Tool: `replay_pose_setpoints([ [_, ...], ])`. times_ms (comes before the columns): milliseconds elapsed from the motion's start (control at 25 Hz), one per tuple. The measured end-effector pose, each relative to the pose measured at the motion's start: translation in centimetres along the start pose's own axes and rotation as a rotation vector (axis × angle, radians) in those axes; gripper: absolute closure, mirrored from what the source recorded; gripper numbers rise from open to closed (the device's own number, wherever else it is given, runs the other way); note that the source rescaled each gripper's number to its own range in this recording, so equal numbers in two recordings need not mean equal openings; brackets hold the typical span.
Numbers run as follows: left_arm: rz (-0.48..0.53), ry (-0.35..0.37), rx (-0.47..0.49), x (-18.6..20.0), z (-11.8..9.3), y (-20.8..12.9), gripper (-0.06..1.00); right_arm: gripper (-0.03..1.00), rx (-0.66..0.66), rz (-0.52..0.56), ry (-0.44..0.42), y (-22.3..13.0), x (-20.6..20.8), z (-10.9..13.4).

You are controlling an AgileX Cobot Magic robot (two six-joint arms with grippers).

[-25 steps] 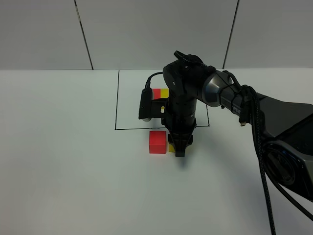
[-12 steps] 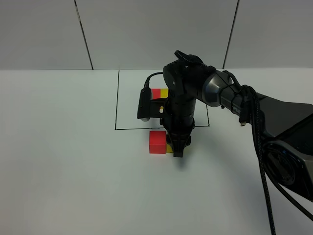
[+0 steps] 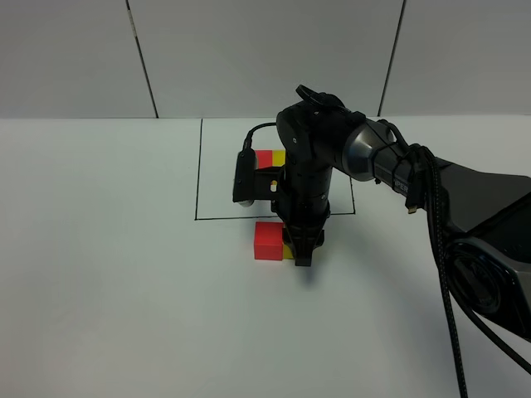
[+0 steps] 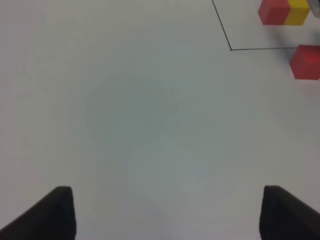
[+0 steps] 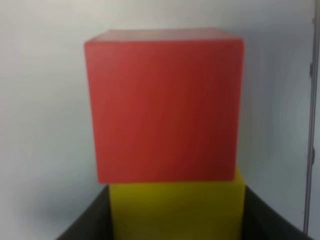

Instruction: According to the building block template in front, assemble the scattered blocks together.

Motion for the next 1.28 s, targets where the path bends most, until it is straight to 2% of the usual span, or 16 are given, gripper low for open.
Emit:
replay_pose_setpoints([
  [440, 0.0, 0.0, 0.0, 0.0, 0.0, 0.0, 0.2, 0.97, 0.009, 0.005, 0.008, 0.0, 0.0, 0.1],
  [520, 0.0, 0.0, 0.0, 0.0, 0.0, 0.0, 0.2, 0.94, 0.016, 0.008, 0.013, -0.1, 0.0, 0.1],
  [560, 0.0, 0.0, 0.0, 0.0, 0.0, 0.0, 0.2, 0.88, 0.016, 0.013, 0.022, -0.1, 0.0, 0.2],
  [600, 0.0, 0.0, 0.0, 0.0, 0.0, 0.0, 0.2, 0.77, 0.019, 0.018, 0.03, -0.2, 0.0, 0.3],
  [760, 0.0, 0.0, 0.0, 0.0, 0.0, 0.0, 0.2, 0.26, 0.019, 0.01, 0.017, -0.2, 1.6, 0.3],
  [840, 0.0, 0.0, 0.0, 0.0, 0.0, 0.0, 0.2, 0.08, -0.005, -0.005, -0.008, -0.1, 3.1, 0.2],
  [960, 0.0, 0.0, 0.0, 0.0, 0.0, 0.0, 0.2, -0.01, -0.099, -0.031, -0.048, -0.2, 5.5, 0.1],
  [1160, 0.0, 0.0, 0.0, 0.0, 0.0, 0.0, 0.2, -0.03, -0.371, -0.109, -0.086, -2.4, 9.4, -1.0],
  [1280, 0.0, 0.0, 0.0, 0.0, 0.0, 0.0, 0.2, -0.03, -0.567, -0.146, -0.121, -5.4, 11.9, -2.3],
])
Point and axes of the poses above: a point on each arm's last joint axis where the gripper is mounted, x pointing back along that axis away from the gripper, z along the wrist's bending axis when the last joint is at zero, y = z × x, the point moved 2 cm from there along -x, pointing out along that axis toward the gripper, and after that the axes turned 8 degrees about x, right-handed, at the moved point
